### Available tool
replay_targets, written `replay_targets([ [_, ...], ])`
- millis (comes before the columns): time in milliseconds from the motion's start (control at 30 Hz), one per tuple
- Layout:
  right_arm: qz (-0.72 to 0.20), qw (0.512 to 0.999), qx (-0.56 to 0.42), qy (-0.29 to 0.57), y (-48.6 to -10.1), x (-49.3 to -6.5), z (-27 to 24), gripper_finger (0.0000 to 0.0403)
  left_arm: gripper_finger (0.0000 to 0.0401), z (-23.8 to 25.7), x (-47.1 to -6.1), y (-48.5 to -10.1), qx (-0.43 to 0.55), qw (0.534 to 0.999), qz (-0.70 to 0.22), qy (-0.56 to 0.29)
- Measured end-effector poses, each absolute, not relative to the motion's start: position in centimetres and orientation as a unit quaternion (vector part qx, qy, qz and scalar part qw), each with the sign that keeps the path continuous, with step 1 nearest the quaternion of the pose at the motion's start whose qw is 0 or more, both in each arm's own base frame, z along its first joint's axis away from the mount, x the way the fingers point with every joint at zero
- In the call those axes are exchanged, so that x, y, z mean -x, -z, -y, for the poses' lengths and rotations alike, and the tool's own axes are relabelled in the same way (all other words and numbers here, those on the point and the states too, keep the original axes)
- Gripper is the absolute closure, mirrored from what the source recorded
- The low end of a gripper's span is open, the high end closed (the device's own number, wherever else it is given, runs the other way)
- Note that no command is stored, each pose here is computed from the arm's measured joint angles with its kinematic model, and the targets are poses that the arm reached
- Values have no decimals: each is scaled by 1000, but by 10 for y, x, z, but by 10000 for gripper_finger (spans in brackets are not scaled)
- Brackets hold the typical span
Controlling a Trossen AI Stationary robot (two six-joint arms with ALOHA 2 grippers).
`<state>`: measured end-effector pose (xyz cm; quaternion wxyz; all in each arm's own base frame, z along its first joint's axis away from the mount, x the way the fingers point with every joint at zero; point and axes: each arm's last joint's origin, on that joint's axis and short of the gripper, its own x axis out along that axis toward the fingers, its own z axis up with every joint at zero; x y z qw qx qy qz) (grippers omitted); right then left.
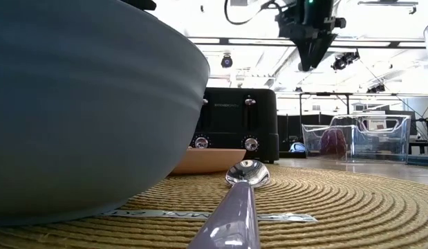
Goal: Arrange a breakfast setting
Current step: Put the red apple on the plate
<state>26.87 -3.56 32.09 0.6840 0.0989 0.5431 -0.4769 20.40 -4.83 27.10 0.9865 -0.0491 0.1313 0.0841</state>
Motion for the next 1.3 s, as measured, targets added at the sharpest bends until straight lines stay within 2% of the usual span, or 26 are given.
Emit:
replay_targets([
  [233,-533,703,-125,454,-326,-268,72,247,250,48,-204,-271,49,987,-131,-84],
  [533,-492,709,-154,480,-356,-228,102,247,250,48,-204,-271,49,986,-132,-85],
  [967,-484,671,-169,535,-363,-197,140,247,250,48,-204,-271,49,986,-133,-83],
  [1133,-479,657,-180,553,-346,-192,158,235,250,48,-204,-271,49,986,-133,-83],
  [1300,-476,642,-196,568,-314,-184,178,194,250,48,-204,-271,49,986,-133,-83],
])
